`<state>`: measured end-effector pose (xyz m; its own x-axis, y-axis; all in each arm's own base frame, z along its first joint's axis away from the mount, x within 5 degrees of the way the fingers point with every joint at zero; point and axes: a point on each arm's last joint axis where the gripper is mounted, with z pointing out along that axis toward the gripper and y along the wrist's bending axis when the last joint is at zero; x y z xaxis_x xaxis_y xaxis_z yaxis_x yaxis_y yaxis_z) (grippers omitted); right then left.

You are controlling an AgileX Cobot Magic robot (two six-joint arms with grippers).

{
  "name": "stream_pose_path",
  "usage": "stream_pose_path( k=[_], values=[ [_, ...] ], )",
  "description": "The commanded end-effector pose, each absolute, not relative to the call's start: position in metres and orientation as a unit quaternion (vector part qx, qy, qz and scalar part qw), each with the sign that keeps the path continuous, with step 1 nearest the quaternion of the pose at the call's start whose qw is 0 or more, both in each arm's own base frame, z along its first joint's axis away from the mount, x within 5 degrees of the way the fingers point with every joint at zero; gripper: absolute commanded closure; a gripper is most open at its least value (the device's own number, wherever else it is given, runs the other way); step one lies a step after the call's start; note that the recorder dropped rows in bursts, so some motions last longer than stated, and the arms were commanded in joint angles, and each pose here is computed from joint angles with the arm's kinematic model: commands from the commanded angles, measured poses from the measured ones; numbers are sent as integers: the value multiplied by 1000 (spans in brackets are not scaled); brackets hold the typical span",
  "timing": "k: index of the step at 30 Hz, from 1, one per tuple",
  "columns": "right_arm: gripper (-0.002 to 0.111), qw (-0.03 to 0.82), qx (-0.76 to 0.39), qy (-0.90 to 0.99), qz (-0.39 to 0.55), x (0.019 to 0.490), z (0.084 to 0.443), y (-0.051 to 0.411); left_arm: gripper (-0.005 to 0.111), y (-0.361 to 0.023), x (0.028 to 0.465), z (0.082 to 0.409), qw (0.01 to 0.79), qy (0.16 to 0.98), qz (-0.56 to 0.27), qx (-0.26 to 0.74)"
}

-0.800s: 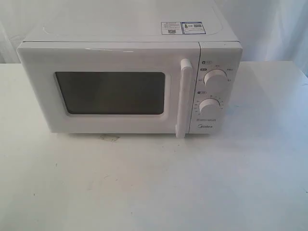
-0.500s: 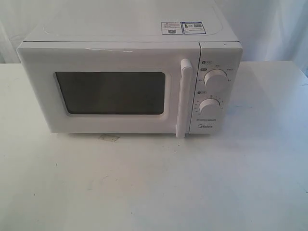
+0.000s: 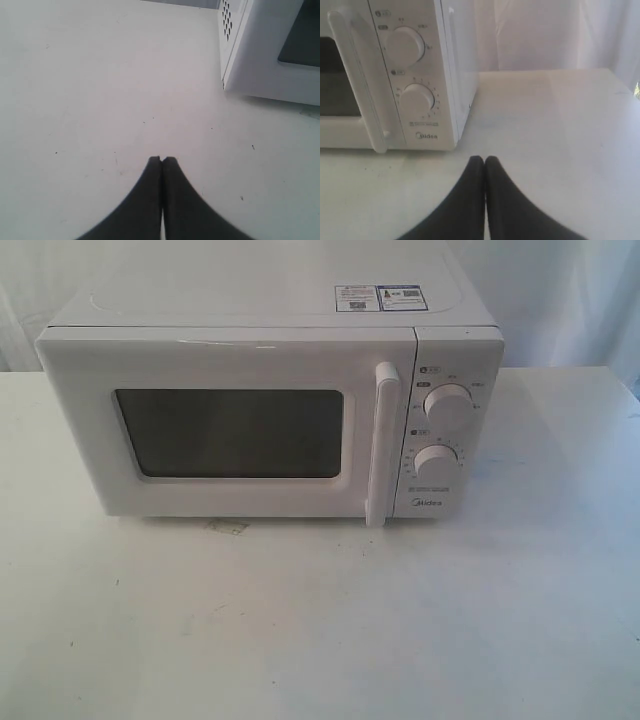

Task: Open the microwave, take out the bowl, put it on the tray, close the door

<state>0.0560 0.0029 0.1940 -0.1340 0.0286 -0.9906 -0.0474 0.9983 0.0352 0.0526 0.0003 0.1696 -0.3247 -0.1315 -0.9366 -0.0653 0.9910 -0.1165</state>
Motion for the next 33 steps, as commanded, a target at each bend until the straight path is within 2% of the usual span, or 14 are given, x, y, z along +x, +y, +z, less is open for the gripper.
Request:
stream_pose_path(
  k=[1,5,7,11,15,17,21,23,28,33],
  values=[
    [108,749,32,658,72,56,217,3,107,1,52,168,577,814,-27,-62],
    [108,840,78,516,149,47,247,0,107,1,52,168,577,814,-27,-62],
    [108,872,60,462,148,40,259,1,107,1,52,168,577,814,-27,-62],
    [108,866,40,479,140,32,296,4,107,1,52,168,577,814,-27,-62],
    [108,798,69,582,139,49,320,3,107,1,52,168,577,814,-27,-62],
    [108,733,89,663,124,66,325,2,107,1,52,168,577,814,-27,-62],
    [108,578,108,801,109,106,312,6,107,1,52,168,577,814,-27,-62],
    [108,536,102,830,117,122,303,10,107,1,52,168,577,814,-27,-62],
    [108,460,82,870,156,148,282,25,107,1,52,168,577,814,-27,-62],
    [108,425,-48,885,185,167,265,48,107,1,52,168,577,814,-27,-62]
  ],
)
